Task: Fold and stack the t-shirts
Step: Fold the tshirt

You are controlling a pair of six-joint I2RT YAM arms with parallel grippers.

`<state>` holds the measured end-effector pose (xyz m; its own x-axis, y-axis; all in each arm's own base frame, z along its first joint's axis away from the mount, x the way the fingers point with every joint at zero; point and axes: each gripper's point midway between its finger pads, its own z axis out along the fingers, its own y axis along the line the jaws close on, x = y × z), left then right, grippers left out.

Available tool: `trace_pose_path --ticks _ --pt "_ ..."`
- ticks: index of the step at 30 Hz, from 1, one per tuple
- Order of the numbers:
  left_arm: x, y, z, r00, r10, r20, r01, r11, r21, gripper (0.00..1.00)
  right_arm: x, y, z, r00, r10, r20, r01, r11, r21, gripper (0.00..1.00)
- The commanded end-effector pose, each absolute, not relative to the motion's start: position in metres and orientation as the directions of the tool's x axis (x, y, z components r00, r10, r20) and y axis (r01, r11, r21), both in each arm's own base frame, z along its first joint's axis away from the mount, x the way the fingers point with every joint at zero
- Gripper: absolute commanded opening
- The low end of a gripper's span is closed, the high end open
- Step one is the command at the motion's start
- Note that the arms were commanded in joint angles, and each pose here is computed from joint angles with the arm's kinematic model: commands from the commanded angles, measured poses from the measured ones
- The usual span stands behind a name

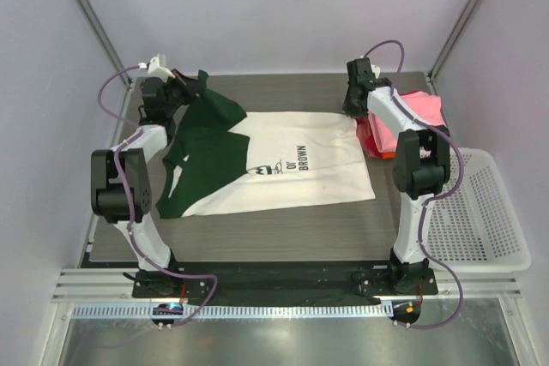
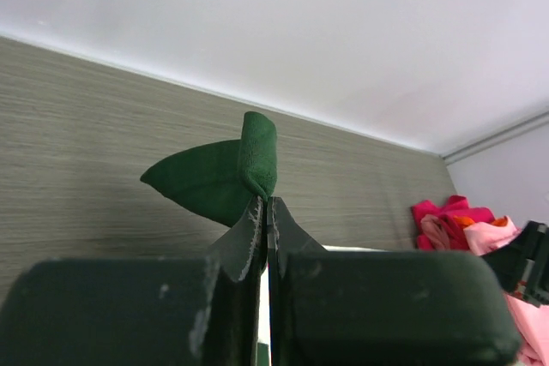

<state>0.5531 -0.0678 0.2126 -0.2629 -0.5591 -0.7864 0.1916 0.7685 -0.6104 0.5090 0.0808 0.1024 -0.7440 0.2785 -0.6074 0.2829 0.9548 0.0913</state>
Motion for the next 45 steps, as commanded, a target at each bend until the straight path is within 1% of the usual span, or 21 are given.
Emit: trace_pose_path --ticks 1,6,10,12,13,18,19,22,24,30,31,32,34,35,37,39,41,42,43,44,45 --pt "0.531 -0.074 0.279 -0.092 -0.536 -0.839 0.332 0.778 -0.534 0.0 0.499 0.085 0.133 -0.717 0.29 -0.635 0.268 0.954 0.133 0.01" --pt "0.492 -0.074 0.282 -0.066 -0.525 -0.849 0.331 0.791 -0.515 0.0 0.484 0.089 0.13 -0.725 0.291 -0.624 0.263 0.955 0.14 0.01" --pt "0.465 -0.068 0.278 -0.046 -0.514 -0.856 0.303 0.81 -0.503 0.0 0.472 0.087 0.143 -0.687 0.319 -0.653 0.275 0.946 0.172 0.01" --pt "0.448 -0.064 0.274 -0.029 -0.502 -0.865 0.284 0.825 -0.488 0.0 0.463 0.086 0.137 -0.689 0.33 -0.645 0.287 0.942 0.176 0.01" --pt "0.442 -0.061 0.272 -0.02 -0.49 -0.871 0.273 0.836 -0.477 0.0 0.46 0.085 0.144 -0.671 0.339 -0.659 0.29 0.938 0.188 0.01" --pt "0.399 -0.054 0.277 0.053 -0.456 -0.888 0.262 0.865 -0.429 0.0 0.44 0.075 0.14 -0.647 0.372 -0.666 0.335 0.923 0.191 0.01" --pt "0.391 -0.065 0.278 0.048 -0.456 -0.889 0.286 0.859 -0.425 0.0 0.439 0.076 0.142 -0.634 0.384 -0.671 0.339 0.918 0.206 0.01" --pt "0.368 -0.066 0.276 0.071 -0.455 -0.888 0.281 0.863 -0.419 0.0 0.429 0.073 0.138 -0.62 0.404 -0.673 0.355 0.909 0.219 0.01" --pt "0.358 -0.067 0.269 0.061 -0.455 -0.888 0.277 0.863 -0.423 0.0 0.42 0.069 0.132 -0.622 0.406 -0.669 0.366 0.907 0.21 0.01" --pt "0.314 -0.05 0.231 0.03 -0.492 -0.87 0.159 0.862 -0.482 0.0 0.397 0.052 0.107 -0.61 0.429 -0.666 0.441 0.882 0.165 0.01" --pt "0.309 -0.047 0.217 -0.009 -0.492 -0.87 0.12 0.864 -0.49 0.0 0.397 0.052 0.11 -0.59 0.437 -0.679 0.443 0.878 0.18 0.01" --pt "0.299 -0.044 0.219 0.019 -0.497 -0.868 0.115 0.863 -0.492 0.0 0.388 0.047 0.1 -0.595 0.436 -0.675 0.457 0.875 0.161 0.01" --pt "0.288 -0.041 0.204 -0.016 -0.52 -0.854 0.074 0.851 -0.52 0.0 0.385 0.046 0.101 -0.562 0.464 -0.685 0.473 0.859 0.193 0.01" --pt "0.281 -0.034 0.207 0.019 -0.534 -0.845 0.052 0.845 -0.532 0.0 0.379 0.042 0.093 -0.559 0.469 -0.684 0.49 0.852 0.183 0.01" --pt "0.27 -0.034 0.189 -0.022 -0.566 -0.824 0.017 0.824 -0.566 0.0 0.376 0.039 0.092 -0.518 0.502 -0.693 0.519 0.828 0.211 0.01" --pt "0.259 -0.034 0.181 -0.011 -0.599 -0.801 0.017 0.801 -0.599 0.0 0.366 0.034 0.084 -0.496 0.519 -0.696 0.541 0.812 0.219 0.02" --pt "0.25 -0.036 0.16 -0.068 -0.642 -0.764 -0.021 0.766 -0.642 0.02 0.362 0.033 0.08 -0.461 0.544 -0.701 0.554 0.794 0.252 0.18" --pt "0.244 -0.039 0.166 -0.043 -0.657 -0.753 0.016 0.753 -0.658 0.06 0.36 0.031 0.079 -0.448 0.55 -0.705 0.559 0.787 0.259 0.48" --pt "0.24 -0.042 0.149 -0.092 -0.675 -0.733 -0.006 0.736 -0.677 0.12 0.362 0.032 0.082 -0.424 0.557 -0.714 0.554 0.783 0.282 0.59" --pt "0.235 -0.049 0.154 -0.093 -0.695 -0.713 0.037 0.713 -0.7 0.3 0.359 0.031 0.08 -0.421 0.556 -0.717 0.553 0.784 0.284 0.63" --pt "0.235 -0.054 0.15 -0.134 -0.693 -0.708 0.039 0.711 -0.703 0.38 0.362 0.034 0.088 -0.4 0.558 -0.728 0.534 0.787 0.309 0.67"
